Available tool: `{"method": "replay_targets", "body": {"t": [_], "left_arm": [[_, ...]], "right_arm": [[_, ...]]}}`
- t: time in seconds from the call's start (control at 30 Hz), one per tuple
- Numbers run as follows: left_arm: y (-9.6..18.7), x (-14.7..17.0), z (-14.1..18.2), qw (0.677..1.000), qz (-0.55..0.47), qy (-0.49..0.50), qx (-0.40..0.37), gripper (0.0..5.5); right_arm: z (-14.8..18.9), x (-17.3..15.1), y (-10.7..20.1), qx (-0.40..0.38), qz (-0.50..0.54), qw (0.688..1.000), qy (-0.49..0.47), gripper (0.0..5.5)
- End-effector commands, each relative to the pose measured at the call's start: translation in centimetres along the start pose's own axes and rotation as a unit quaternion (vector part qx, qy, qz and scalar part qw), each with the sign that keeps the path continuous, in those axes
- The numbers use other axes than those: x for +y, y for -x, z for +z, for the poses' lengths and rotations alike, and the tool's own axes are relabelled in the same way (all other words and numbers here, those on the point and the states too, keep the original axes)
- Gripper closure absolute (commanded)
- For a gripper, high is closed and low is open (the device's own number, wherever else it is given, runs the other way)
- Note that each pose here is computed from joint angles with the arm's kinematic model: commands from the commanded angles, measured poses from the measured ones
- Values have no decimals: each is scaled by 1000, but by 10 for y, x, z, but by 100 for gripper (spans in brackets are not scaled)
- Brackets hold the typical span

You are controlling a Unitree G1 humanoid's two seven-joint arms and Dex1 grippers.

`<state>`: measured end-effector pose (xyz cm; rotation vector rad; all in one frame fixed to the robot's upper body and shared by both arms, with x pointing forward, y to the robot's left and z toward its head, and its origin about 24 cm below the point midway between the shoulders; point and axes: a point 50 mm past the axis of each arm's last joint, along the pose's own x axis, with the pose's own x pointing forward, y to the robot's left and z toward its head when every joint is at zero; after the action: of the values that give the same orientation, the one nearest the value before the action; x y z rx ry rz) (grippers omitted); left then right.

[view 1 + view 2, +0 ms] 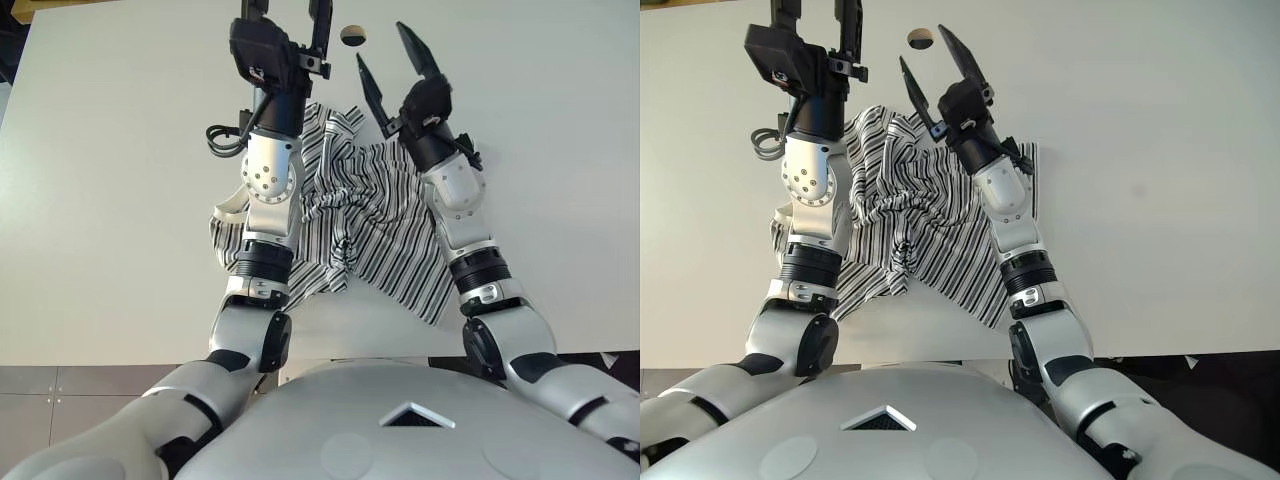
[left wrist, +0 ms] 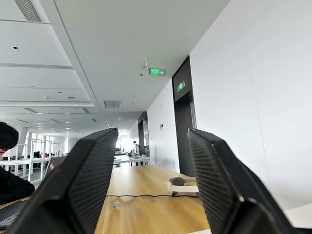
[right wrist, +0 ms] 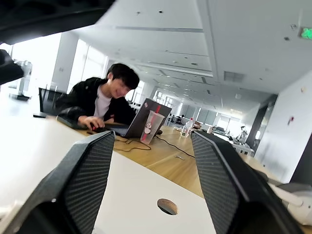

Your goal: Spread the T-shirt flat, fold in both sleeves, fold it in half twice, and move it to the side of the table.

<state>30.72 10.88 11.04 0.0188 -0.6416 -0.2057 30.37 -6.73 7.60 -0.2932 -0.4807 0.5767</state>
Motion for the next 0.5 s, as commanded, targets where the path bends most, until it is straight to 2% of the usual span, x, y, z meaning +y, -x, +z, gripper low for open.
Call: {"method": "replay_targets", "body": {"t": [0.03, 0.13, 0.27, 0.43, 0.5], "left_arm": [[18, 11, -13, 999, -26, -26, 33, 284], [27, 27, -21, 997, -14, -48, 56, 284], [32, 52, -24, 993, 38, -88, 71, 284], [32, 46, -24, 993, 43, -96, 61, 284], [30, 40, -23, 993, 36, -98, 54, 284]], "right_arm": [[-1, -4, -5, 2, 38, 998, 58, 262], [-6, 0, -7, 16, 85, 990, 107, 262], [-27, 14, -14, 77, 191, 959, 197, 262], [-55, 28, -11, 170, 306, 898, 266, 262], [-70, 12, -5, 241, 318, 863, 309, 262]]}}
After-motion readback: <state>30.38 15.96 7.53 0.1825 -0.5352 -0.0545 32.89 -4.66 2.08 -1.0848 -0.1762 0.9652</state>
